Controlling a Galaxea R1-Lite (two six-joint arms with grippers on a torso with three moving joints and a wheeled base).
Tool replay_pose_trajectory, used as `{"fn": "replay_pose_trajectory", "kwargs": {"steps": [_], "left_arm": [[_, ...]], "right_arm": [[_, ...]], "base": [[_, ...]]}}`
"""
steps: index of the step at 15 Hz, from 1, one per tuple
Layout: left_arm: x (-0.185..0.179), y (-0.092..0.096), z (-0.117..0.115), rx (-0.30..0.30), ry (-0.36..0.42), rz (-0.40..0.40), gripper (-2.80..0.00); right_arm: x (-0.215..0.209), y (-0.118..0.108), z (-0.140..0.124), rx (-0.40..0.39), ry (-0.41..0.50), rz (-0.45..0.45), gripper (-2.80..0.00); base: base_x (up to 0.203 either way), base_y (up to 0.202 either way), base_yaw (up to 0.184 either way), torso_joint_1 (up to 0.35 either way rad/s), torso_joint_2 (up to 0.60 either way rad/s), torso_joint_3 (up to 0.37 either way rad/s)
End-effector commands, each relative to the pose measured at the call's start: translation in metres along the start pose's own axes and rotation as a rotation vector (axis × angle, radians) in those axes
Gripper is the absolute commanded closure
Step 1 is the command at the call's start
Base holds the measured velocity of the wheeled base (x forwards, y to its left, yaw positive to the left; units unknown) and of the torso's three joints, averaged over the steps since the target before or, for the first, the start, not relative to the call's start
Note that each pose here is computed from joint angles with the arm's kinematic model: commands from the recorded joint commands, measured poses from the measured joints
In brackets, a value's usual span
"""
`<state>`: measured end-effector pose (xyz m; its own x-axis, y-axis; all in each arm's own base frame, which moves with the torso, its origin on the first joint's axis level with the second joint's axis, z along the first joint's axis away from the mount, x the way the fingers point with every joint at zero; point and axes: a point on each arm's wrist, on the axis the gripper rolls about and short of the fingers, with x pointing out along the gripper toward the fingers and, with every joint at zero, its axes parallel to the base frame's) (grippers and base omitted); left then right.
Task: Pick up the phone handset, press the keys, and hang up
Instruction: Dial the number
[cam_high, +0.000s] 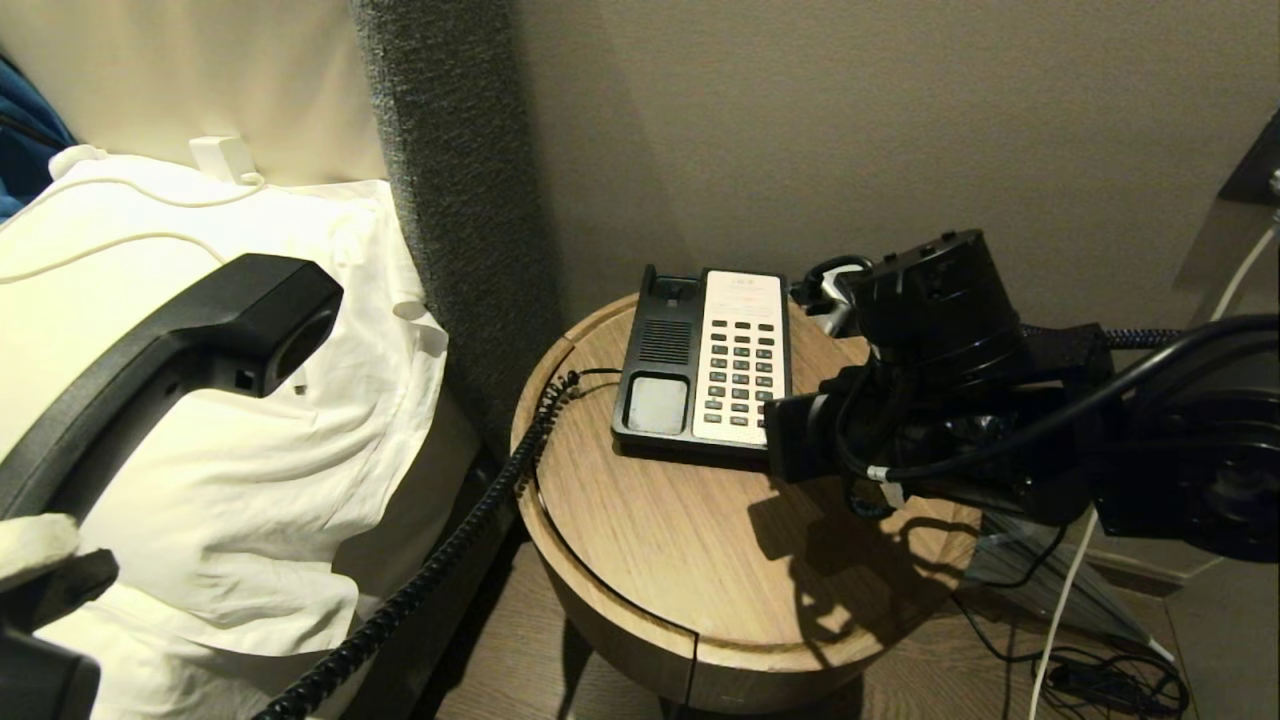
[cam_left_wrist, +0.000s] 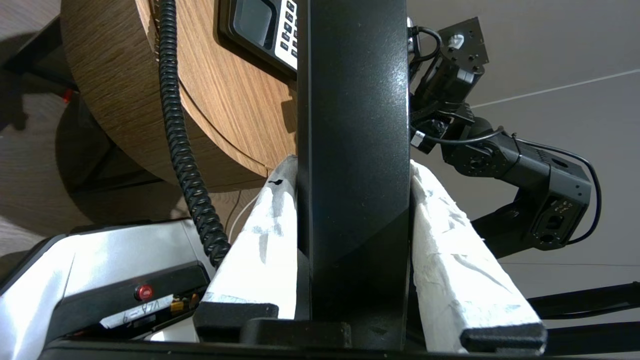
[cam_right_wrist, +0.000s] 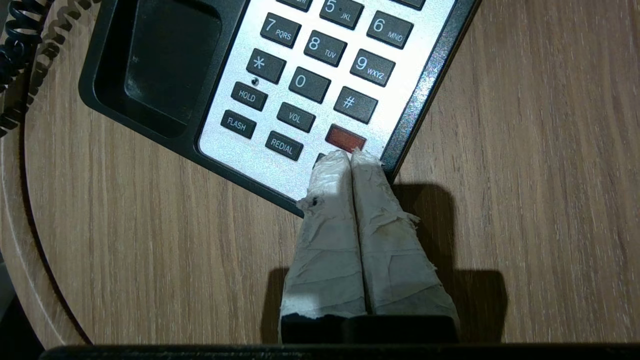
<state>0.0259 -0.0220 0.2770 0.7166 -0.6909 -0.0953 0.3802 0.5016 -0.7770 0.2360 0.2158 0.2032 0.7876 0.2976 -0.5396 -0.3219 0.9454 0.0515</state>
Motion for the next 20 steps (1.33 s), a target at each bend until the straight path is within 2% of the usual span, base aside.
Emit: {"fn": "replay_pose_trajectory", "kwargs": {"steps": [1, 8, 12, 20], "left_arm": [[0.000, 0.000, 0.000, -0.006, 0.003, 0.001, 0.00], [-0.001, 0.001, -0.001, -0.006, 0.003, 0.000, 0.00], [-0.001, 0.002, -0.002, -0.007, 0.004, 0.002, 0.00], [0.002, 0.003, -0.002, -0.005, 0.012, 0.013, 0.00]], "right_arm": [[0.003, 0.000, -0.003, -0.004, 0.014, -0.005, 0.00], [0.003, -0.002, -0.016, -0.025, 0.053, -0.013, 0.00], [0.003, -0.001, -0.015, -0.023, 0.048, -0.010, 0.00], [-0.050, -0.016, 0.005, 0.034, -0.076, 0.024, 0.00]], "base": [[0.000, 0.000, 0.000, 0.000, 0.00, 0.000], [0.000, 0.000, 0.000, 0.000, 0.00, 0.000], [0.000, 0.000, 0.000, 0.000, 0.00, 0.000], [0.000, 0.000, 0.000, 0.000, 0.00, 0.000]]}}
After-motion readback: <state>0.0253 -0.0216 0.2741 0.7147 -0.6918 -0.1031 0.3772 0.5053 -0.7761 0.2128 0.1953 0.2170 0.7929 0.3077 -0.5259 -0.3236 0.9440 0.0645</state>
